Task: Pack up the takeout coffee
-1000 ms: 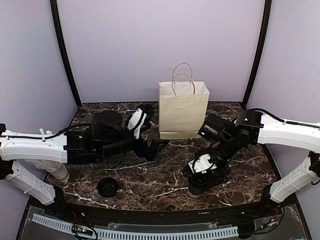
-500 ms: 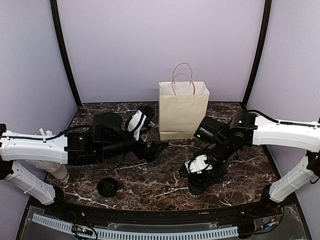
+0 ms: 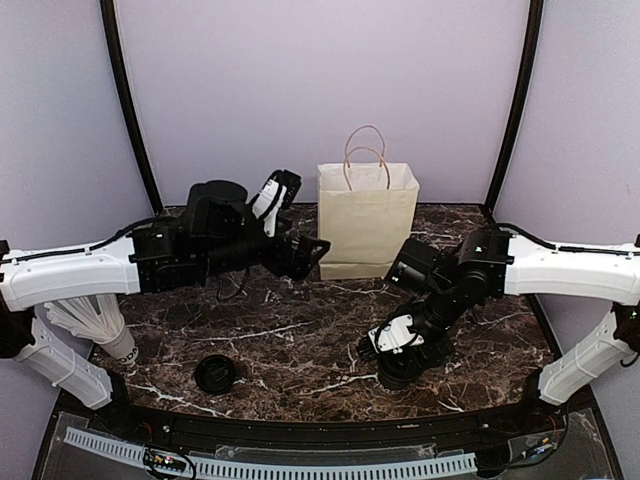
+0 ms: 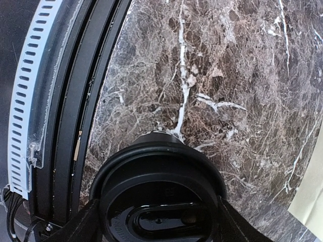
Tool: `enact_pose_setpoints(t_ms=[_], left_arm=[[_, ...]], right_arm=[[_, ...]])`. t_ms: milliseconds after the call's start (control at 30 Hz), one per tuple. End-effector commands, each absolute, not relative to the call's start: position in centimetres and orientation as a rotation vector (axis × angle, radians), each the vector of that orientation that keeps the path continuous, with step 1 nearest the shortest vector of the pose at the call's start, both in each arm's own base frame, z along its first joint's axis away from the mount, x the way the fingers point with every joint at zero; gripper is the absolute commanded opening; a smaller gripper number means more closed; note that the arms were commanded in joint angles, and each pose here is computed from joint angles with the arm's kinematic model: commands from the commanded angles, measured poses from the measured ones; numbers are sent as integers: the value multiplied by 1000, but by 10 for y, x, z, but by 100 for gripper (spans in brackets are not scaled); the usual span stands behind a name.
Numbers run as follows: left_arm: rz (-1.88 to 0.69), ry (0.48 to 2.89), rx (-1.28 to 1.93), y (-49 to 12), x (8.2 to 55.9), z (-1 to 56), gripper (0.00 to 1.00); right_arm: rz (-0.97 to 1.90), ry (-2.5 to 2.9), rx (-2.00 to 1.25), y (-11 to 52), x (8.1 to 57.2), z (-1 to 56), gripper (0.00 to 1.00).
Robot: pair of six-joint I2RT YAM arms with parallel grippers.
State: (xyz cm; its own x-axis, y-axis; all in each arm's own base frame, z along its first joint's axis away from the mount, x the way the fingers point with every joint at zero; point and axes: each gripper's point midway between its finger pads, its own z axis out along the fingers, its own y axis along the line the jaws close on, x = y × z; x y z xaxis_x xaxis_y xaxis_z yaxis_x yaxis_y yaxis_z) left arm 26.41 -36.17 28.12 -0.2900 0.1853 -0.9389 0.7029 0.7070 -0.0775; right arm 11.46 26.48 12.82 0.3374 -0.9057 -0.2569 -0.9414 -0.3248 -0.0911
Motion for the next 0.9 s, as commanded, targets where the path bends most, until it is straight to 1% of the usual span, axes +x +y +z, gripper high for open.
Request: enact_pose_setpoints(t_ms=[0,33,67,200,267,300,367,400,467,567,600,633,667,700,767,800,833,867], left_arm=[[-562,1851,628,-351,296,323,98],[-526,1891,626,-347,309,314,98],[-531,1869,602,-347,317,332,98],[-512,1936,491,-337,363,336,96],[-579,2012,334,-332,385,331,93],[-610,2032,293,-331,396,330,89],[-698,2070,229,-338,406,324,83],[-732,2076,206,-342,409,324,78],[-801,2089,207,-355,415,323,75],[-864,2100,221,-376,426,324,73],[-856,2133,220,-381,432,310,73],[-862,2112,215,-384,436,321,73],[-829,2155,200,-385,442,304,72],[-827,2140,190,-386,447,313,70],[-788,2175,158,-386,455,303,63],[-766,2198,145,-385,459,298,53],[-753,2217,134,-383,459,294,36],[-750,2217,127,-384,462,294,28]], right_arm=[[179,1681,-2374,261,118,130,65],[178,1679,-2368,262,119,133,64],[173,1678,-2361,262,120,135,63],[146,1673,-2324,265,126,144,61],[136,1679,-2305,266,129,147,60],[130,1681,-2296,266,131,148,60],[124,1689,-2277,266,133,151,59],[125,1694,-2267,265,134,152,58],[121,1699,-2239,265,137,155,58],[124,1710,-2195,266,141,159,58],[129,1714,-2184,266,141,161,58],[133,1721,-2176,265,142,162,58],[137,1724,-2171,265,141,162,58],[141,1728,-2166,264,141,162,58],[139,1734,-2155,262,140,163,58],[139,1736,-2149,261,141,164,57],[135,1739,-2145,260,141,164,57],[134,1740,-2139,259,142,165,57]])
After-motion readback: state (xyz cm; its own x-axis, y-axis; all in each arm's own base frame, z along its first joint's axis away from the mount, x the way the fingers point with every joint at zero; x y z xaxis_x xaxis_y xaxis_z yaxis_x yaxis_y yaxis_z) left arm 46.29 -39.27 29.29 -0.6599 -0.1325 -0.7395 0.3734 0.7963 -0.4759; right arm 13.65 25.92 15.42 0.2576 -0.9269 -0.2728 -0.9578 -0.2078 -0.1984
